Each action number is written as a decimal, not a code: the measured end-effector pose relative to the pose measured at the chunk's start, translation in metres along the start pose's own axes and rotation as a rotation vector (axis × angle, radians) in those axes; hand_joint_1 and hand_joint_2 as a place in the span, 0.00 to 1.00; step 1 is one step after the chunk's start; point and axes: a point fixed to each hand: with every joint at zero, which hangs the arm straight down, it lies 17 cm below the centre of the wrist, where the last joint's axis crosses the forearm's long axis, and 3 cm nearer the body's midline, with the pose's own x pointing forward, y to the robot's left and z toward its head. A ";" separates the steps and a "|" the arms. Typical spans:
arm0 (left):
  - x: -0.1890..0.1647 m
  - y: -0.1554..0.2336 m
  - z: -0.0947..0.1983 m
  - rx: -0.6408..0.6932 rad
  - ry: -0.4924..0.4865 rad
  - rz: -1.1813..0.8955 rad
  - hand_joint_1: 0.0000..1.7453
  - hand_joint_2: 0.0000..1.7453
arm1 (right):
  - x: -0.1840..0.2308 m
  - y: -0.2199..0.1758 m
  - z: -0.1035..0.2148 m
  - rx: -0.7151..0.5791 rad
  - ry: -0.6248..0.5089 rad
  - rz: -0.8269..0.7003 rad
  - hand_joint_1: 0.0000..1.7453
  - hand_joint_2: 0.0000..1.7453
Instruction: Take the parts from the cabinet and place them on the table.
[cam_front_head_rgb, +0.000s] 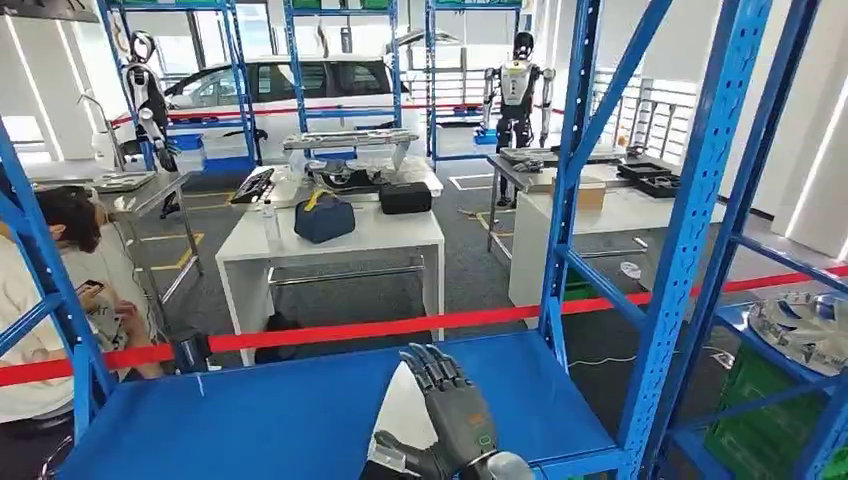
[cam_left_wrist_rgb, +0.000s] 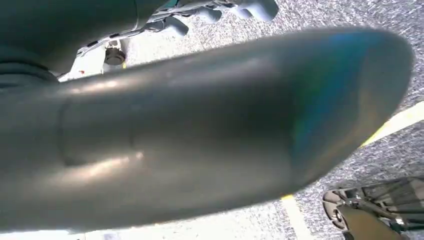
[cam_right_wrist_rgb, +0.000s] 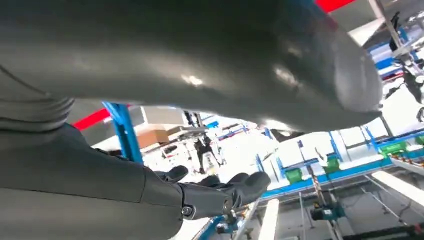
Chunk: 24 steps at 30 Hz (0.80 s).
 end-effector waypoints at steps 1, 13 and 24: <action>0.000 0.000 0.000 0.000 0.000 -0.001 0.00 0.00 | -0.001 0.000 0.000 0.000 0.001 -0.001 0.00 0.00; 0.001 0.000 0.000 -0.004 0.000 -0.002 0.00 0.00 | -0.007 0.010 0.005 0.019 0.016 -0.004 0.00 0.00; 0.001 -0.004 0.001 -0.012 -0.001 -0.004 0.00 0.00 | -0.029 0.032 0.018 0.064 0.083 0.006 0.00 0.00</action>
